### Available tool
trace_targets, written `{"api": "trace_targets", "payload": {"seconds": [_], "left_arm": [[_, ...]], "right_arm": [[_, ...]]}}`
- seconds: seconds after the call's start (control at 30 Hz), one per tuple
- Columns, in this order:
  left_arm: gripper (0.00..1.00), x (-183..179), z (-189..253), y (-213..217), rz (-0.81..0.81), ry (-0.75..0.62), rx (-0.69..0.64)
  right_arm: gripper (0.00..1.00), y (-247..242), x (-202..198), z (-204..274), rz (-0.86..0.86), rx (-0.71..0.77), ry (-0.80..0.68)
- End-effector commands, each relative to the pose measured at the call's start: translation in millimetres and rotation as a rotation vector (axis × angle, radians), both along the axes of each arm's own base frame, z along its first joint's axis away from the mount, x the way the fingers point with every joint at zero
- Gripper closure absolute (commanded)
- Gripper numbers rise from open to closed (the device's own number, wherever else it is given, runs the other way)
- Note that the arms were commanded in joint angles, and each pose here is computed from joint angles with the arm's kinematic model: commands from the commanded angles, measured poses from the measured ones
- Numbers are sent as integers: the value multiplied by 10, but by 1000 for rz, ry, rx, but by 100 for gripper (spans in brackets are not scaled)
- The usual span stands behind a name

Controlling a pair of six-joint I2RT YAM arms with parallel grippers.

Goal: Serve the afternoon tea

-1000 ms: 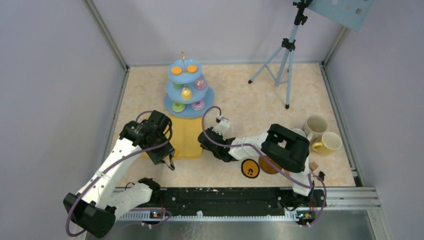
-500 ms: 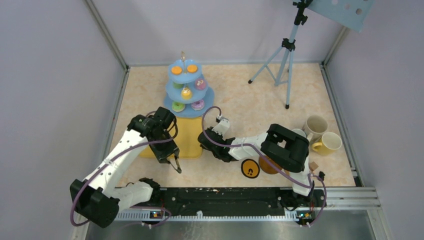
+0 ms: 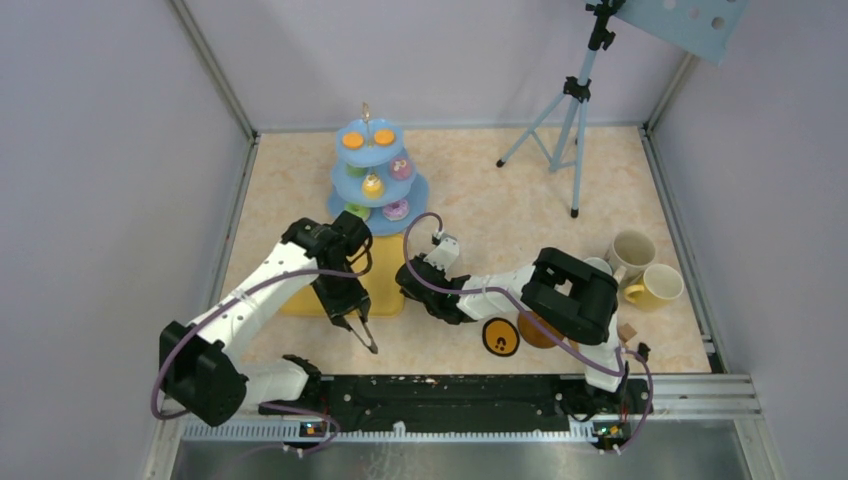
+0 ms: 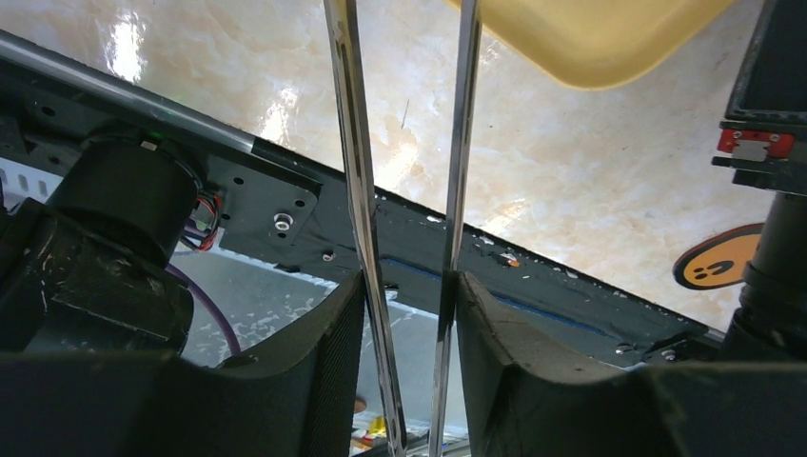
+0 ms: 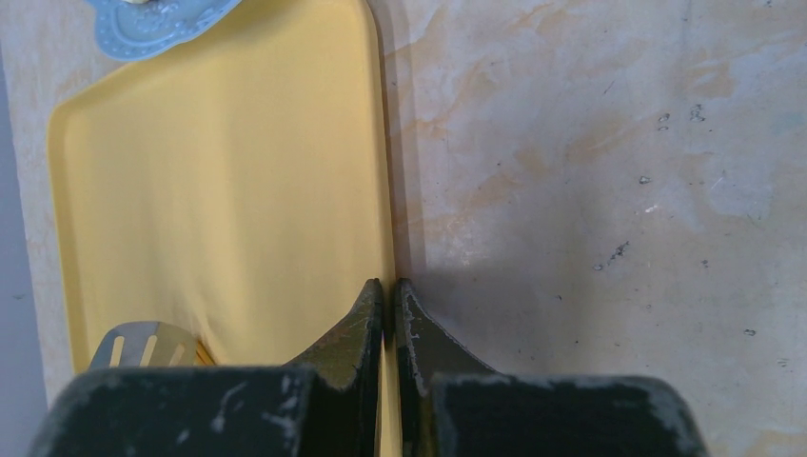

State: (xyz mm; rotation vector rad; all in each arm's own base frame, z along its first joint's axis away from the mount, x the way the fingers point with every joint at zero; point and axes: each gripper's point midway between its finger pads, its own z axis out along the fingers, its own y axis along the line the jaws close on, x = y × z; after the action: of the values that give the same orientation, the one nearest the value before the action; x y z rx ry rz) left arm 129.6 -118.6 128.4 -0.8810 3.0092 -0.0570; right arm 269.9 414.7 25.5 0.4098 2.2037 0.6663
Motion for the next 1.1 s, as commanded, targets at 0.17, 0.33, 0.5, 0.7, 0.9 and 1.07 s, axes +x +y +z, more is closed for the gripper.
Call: {"api": "trace_targets", "payload": {"seconds": [0.17,0.33,0.5,0.7,0.9,1.07], "left_arm": [[61,15,-23,-141,65,40,3],[60,9,-112,-135,36,106,52],[57,92,-68,-175,4,102,74],[59,5,-204,-203,-15,164,73],[61,73,-236,-81,-56,150,151],[63,283,-160,22,-108,61,217]], "right_arm": [[100,-74,-3,-184,-6,-38,27],[100,-90,-2,-165,-8,-34,21],[100,-101,-2,-168,-10,-33,19],[100,-104,3,-131,-12,-27,10],[100,-98,2,-126,-7,-19,7],[100,-111,32,-106,-2,-36,-11]]}}
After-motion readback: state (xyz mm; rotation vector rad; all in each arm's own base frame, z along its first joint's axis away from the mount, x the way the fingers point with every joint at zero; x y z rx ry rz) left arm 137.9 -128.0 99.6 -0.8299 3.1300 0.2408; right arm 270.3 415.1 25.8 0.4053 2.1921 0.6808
